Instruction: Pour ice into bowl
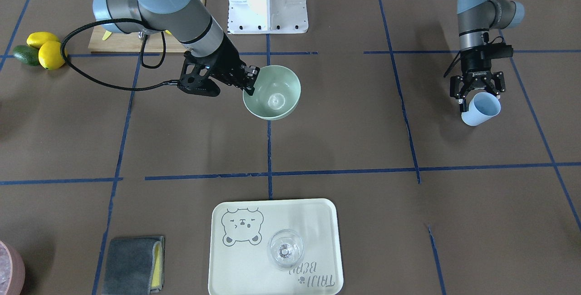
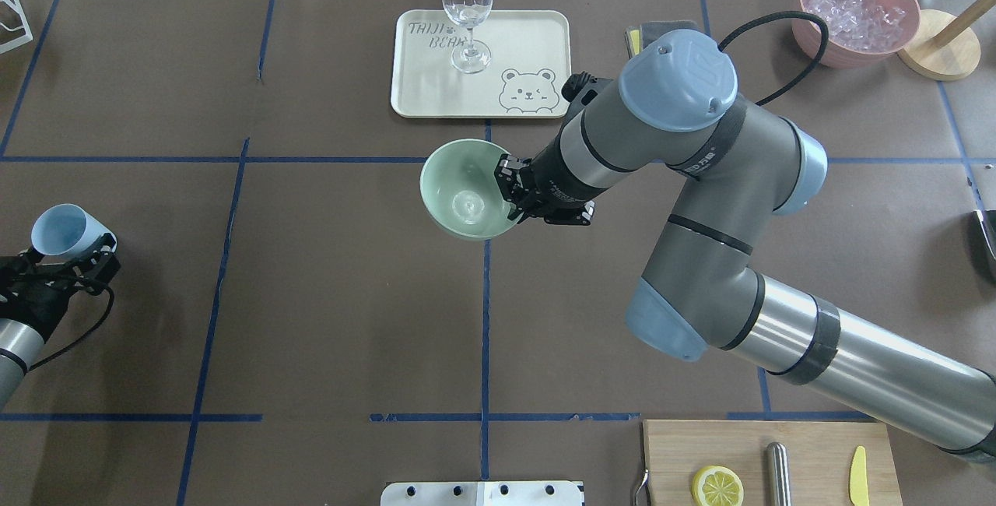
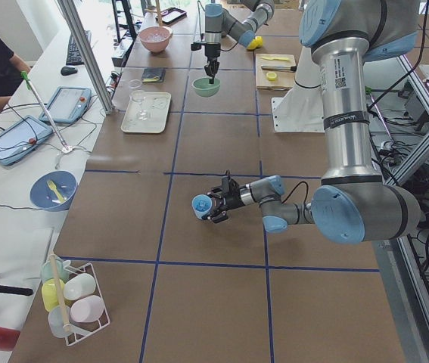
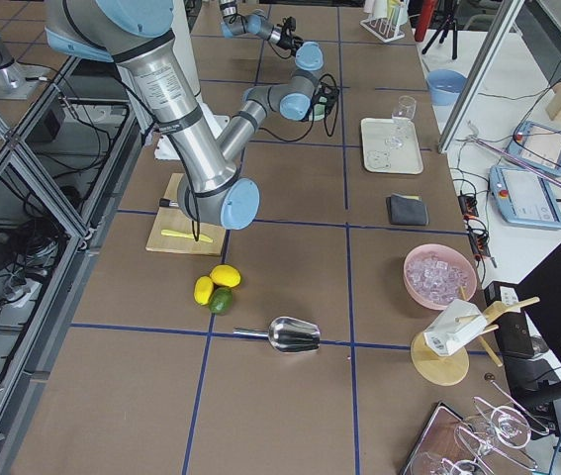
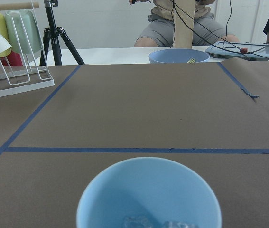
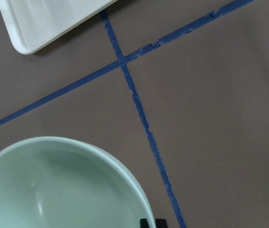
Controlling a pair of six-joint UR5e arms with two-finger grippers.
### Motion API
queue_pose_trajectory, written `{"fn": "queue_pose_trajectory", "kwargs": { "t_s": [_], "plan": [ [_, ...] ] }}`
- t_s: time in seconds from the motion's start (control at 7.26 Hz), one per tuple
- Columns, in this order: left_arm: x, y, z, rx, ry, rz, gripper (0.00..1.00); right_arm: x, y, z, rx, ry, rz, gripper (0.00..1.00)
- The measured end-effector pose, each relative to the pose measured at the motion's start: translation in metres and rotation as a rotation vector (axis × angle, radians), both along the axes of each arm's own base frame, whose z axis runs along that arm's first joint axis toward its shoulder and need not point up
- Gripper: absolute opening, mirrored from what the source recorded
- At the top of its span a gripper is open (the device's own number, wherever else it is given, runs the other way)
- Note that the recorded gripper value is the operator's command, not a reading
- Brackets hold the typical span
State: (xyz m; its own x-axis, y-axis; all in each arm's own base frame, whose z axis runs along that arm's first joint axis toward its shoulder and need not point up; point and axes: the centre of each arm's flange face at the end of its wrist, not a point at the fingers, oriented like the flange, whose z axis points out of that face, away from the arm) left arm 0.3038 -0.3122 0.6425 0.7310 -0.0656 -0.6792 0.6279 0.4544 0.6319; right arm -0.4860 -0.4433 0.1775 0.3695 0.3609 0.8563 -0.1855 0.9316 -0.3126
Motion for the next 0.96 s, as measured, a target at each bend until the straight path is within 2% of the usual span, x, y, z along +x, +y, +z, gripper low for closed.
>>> {"fn": "queue_pose_trajectory", "kwargs": {
  "t_s": [0.14,0.28,0.41,0.55,0.69,0.83,0.96],
  "plan": [
    [0.002,-0.001,-0.001,0.002,0.003,-0.001,0.96,-0.014,0.001,-0.003,0.001,0.009,0.004,0.0],
    [0.007,-0.002,-0.001,0.004,0.007,-0.002,0.72,-0.025,0.004,-0.004,0.005,0.017,0.008,0.0],
    [0.011,-0.004,0.001,0.006,0.004,-0.006,0.67,-0.033,0.008,-0.005,0.008,0.021,0.012,0.0],
    [0.012,-0.005,0.004,0.009,-0.002,-0.013,0.65,-0.041,0.011,-0.009,0.011,0.024,0.016,0.0],
    [0.011,-0.005,0.005,0.012,-0.006,-0.017,0.58,-0.051,0.012,-0.016,0.009,0.025,0.024,0.0],
    [0.01,-0.006,0.005,0.013,-0.009,-0.02,0.21,-0.062,0.012,-0.023,0.001,0.026,0.032,0.0],
    [0.009,-0.007,0.004,0.014,-0.008,-0.023,0.0,-0.071,0.014,-0.028,0.0,0.028,0.038,0.0]
  ]
}}
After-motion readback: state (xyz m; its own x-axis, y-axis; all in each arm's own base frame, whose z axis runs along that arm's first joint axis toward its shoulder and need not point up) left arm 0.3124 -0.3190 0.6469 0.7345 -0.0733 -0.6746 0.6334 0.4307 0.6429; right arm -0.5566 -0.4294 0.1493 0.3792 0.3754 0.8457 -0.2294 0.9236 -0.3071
